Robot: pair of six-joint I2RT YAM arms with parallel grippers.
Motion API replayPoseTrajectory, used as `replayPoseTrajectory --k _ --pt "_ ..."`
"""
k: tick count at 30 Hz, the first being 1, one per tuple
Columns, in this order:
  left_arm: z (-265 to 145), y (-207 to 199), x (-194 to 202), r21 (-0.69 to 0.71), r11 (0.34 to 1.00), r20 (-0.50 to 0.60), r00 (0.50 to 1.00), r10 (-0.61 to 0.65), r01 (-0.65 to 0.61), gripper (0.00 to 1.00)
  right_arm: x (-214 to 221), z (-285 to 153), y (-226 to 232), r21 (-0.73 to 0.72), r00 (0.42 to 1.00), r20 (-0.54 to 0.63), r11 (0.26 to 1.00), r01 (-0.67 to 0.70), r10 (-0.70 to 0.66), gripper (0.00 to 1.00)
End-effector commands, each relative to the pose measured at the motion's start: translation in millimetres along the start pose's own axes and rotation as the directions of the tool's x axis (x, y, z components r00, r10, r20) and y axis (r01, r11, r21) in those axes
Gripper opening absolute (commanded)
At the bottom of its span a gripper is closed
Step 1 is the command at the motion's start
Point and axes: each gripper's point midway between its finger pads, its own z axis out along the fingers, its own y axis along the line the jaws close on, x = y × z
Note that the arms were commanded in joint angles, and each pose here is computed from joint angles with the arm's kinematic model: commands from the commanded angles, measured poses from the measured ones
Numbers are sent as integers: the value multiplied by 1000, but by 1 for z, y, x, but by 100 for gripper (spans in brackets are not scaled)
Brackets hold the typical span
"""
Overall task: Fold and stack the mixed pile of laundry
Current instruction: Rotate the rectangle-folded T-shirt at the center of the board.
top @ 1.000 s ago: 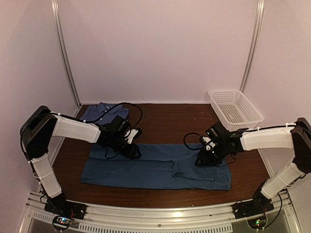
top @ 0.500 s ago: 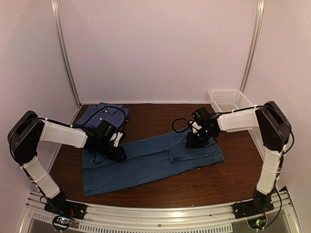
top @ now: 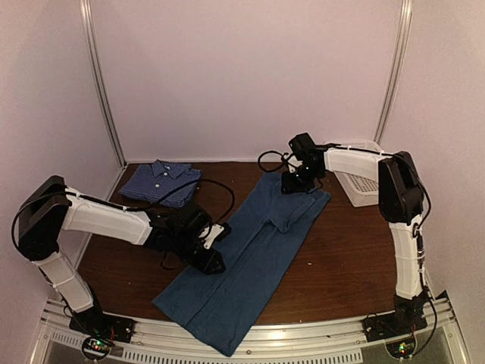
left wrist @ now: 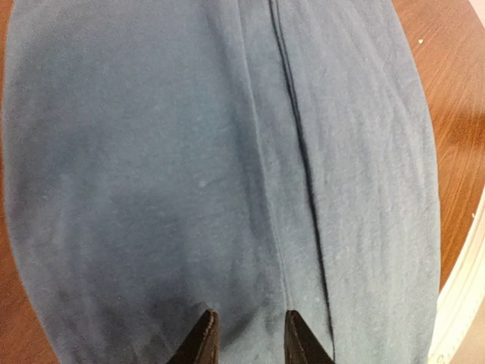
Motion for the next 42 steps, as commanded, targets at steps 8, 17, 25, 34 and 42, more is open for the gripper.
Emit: replayPoseTrajectory --k 8,17,25,34,42 --pt "-26 10 -46 -100 993 84 994 72 -63 30 47 -44 -17 56 998 -10 996 -62 63 38" --pt "7 17 -15 -116 988 8 994 107 -106 28 73 3 -36 119 993 -98 992 -53 65 36" --pt "40 -16 11 -7 993 -55 991 118 -119 27 45 47 -32 97 994 -108 995 -13 24 36" --pt "54 -51 -29 139 987 27 997 76 -79 28 -25 81 -5 -10 999 -18 1000 30 -30 34" --pt "-2 -68 -83 155 976 256 961 109 -152 32 -77 -8 30 -142 988 148 988 54 -33 40"
